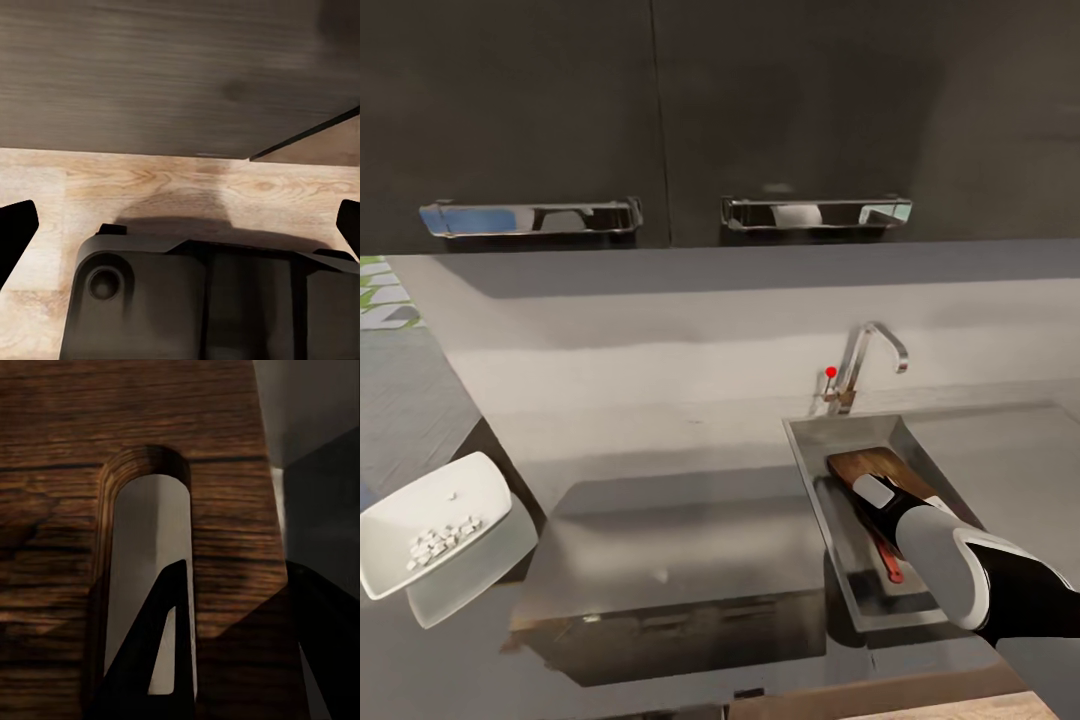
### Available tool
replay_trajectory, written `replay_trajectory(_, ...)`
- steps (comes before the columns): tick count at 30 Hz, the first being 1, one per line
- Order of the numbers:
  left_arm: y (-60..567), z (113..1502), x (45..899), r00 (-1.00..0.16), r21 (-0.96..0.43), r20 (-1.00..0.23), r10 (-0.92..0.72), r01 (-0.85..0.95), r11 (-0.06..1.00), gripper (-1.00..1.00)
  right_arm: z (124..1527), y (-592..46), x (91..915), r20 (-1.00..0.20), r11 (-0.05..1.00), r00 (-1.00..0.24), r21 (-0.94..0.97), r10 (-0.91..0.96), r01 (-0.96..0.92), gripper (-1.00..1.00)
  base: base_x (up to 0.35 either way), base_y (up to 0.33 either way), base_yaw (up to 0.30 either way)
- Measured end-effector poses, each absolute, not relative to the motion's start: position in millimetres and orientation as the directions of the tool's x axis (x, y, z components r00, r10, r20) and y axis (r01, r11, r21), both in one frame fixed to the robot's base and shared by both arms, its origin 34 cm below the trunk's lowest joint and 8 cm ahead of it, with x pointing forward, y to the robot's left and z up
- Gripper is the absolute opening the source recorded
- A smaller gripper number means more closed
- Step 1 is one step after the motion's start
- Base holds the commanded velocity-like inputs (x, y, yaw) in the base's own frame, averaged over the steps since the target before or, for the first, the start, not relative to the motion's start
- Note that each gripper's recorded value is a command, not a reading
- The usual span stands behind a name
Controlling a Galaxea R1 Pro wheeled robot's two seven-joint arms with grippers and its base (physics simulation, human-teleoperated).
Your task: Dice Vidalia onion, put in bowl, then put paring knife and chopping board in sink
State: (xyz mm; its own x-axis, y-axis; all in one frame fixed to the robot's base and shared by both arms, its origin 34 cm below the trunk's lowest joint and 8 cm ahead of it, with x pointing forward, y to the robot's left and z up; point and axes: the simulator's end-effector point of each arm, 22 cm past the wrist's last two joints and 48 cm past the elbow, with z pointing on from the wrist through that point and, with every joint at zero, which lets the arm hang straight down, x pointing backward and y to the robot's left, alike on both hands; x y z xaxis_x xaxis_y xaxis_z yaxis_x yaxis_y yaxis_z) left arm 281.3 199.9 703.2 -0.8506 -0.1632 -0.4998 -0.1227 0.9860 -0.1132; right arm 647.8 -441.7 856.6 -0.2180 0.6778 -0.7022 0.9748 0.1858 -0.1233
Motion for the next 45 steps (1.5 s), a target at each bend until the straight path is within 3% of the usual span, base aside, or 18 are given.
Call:
replay_trajectory(25, 199.6, 698.2, 272.1, -0.865, -0.11, -0.475, -0.163, -0.126, 0.986, 1.0, 842.1, -441.3, 658.5, -0.698, 0.226, -0.228, -0.098, 0.678, 0.969, -1.0, 0.002, 0.0, 0.0)
replay_trajectory(26, 199.5, 698.3, 272.3, -0.865, -0.11, -0.475, -0.164, -0.126, 0.986, 1.0, 842.1, -441.3, 658.5, -0.698, 0.225, -0.228, -0.098, 0.679, 0.969, 1.0, 0.0, 0.0, 0.0)
replay_trajectory(37, 199.6, 698.4, 272.6, -0.864, -0.11, -0.476, -0.164, -0.126, 0.986, 1.0, 846.0, -440.8, 663.4, -0.706, 0.225, -0.218, -0.084, 0.674, 0.971, 1.0, 0.0, 0.0, 0.0)
replay_trajectory(45, 199.5, 698.4, 272.5, -0.864, -0.11, -0.475, -0.164, -0.126, 0.986, 1.0, 878.7, -439.9, 702.9, -0.74, 0.233, -0.139, 0.025, 0.658, 0.972, 1.0, 0.0, 0.0, 0.0)
